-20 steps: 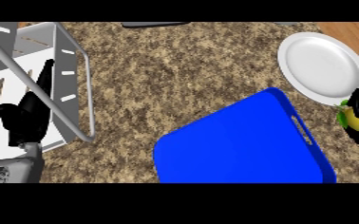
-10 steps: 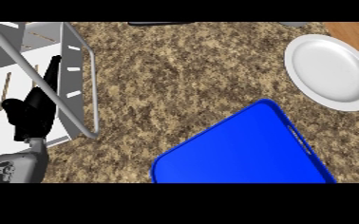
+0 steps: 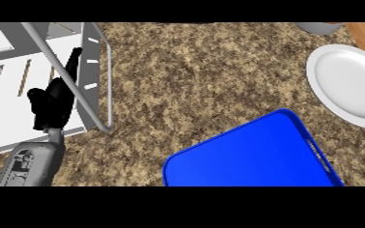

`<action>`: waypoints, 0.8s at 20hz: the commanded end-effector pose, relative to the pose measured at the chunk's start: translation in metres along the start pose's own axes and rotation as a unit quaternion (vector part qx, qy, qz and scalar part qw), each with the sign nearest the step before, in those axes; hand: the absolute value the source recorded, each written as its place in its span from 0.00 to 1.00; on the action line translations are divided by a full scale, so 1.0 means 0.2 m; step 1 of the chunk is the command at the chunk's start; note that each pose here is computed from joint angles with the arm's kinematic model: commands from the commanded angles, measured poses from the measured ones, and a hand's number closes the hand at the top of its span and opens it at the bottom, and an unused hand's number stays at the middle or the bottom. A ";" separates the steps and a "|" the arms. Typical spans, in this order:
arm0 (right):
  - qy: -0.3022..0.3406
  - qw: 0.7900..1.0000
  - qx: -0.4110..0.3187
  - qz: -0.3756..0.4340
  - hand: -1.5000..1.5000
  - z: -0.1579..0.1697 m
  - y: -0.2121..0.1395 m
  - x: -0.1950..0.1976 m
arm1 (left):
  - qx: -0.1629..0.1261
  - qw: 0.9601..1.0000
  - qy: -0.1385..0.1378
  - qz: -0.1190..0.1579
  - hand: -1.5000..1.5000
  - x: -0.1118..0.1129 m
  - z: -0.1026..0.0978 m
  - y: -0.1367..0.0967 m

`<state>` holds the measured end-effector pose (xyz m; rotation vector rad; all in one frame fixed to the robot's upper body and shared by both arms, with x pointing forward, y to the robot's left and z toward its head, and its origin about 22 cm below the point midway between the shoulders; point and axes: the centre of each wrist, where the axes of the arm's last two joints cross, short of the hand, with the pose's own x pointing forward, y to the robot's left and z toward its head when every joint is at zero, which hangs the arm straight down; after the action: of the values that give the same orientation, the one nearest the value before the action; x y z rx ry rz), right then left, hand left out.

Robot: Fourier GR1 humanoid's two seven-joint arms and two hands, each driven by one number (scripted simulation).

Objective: Pick the lemon from the tray and place it in the plate

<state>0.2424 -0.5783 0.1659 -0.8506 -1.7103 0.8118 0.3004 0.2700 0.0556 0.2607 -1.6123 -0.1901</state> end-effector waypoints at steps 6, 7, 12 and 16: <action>-0.020 0.998 0.052 -0.039 1.00 -0.26 0.29 0.01 | -0.044 0.999 -0.004 0.014 0.50 0.02 -0.06 -0.19; -0.027 0.996 0.074 -0.029 1.00 -0.24 0.35 -0.01 | -0.047 0.999 0.018 0.009 0.50 0.04 -0.04 -0.12; -0.025 0.991 0.111 0.074 1.00 -0.36 0.57 0.04 | -0.047 0.999 0.007 0.007 0.50 -0.04 -0.03 -0.17; 0.049 0.990 0.131 0.035 1.00 -0.34 0.72 0.01 | -0.046 0.999 0.000 0.011 0.50 0.06 -0.07 -0.14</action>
<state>0.3228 -0.5091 0.0873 -0.7901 -1.5388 1.0140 0.3076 0.2628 0.0567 0.2447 -1.6074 -0.2099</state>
